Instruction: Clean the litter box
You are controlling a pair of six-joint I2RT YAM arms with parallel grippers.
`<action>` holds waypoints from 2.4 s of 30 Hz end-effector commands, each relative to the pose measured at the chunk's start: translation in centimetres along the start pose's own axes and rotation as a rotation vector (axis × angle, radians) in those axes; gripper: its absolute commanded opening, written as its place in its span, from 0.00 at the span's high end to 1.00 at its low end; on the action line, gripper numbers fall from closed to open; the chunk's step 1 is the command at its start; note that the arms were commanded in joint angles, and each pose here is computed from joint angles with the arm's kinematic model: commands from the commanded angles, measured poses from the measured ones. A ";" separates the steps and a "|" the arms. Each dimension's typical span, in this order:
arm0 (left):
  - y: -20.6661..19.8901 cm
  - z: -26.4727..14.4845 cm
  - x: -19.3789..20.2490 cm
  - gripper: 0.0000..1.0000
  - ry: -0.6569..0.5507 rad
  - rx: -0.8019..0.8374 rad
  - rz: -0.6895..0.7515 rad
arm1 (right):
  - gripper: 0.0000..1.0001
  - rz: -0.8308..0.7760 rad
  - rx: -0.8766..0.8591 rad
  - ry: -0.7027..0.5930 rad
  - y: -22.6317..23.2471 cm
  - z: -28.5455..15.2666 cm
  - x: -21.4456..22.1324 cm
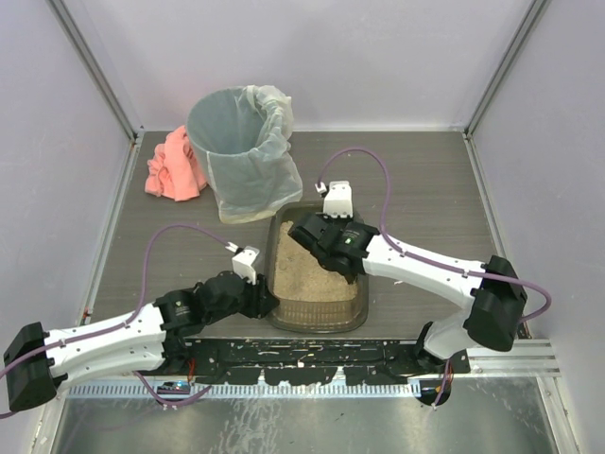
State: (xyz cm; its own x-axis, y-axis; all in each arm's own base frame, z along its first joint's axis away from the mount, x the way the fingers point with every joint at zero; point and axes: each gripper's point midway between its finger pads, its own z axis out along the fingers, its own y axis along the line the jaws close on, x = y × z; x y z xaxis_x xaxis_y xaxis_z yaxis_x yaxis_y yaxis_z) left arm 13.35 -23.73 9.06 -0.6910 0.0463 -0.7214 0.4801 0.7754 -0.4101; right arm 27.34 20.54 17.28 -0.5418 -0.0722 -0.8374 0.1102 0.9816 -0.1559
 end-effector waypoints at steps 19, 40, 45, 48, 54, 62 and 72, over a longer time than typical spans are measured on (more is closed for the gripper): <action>-2.5 1.4 -1.6 0.61 -0.018 0.054 0.014 | 0.99 0.138 -0.443 0.127 5.9 -2.9 2.3; -4.1 2.4 -1.7 0.63 -0.012 0.078 0.024 | 0.99 0.280 -0.470 0.083 7.0 -3.9 0.6; -4.2 2.5 -1.5 0.64 -0.008 0.078 0.026 | 0.99 0.285 -0.466 0.070 7.4 -3.8 -0.1; -4.3 2.6 -1.4 0.64 -0.007 0.079 0.028 | 0.99 0.280 -0.468 0.076 7.8 -3.8 -0.1; -4.5 2.6 -1.4 0.64 -0.006 0.081 0.032 | 0.99 0.334 -0.487 0.065 8.0 -3.9 -0.3; -4.9 2.9 -1.3 0.64 0.001 0.088 0.039 | 0.99 0.405 -0.526 0.031 7.8 -4.6 -1.4; -5.4 3.1 -1.1 0.65 0.007 0.093 0.046 | 0.99 0.479 -0.558 0.004 6.9 -5.1 -1.4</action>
State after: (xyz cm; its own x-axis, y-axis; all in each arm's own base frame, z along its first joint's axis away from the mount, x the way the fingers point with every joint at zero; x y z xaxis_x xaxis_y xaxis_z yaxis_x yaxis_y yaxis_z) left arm 14.51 -27.47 9.33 -0.6695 0.0709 -0.7395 0.4942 0.7857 -0.3721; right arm 25.93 24.43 18.23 -0.5008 0.2077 -0.8403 -0.0584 0.9605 0.2722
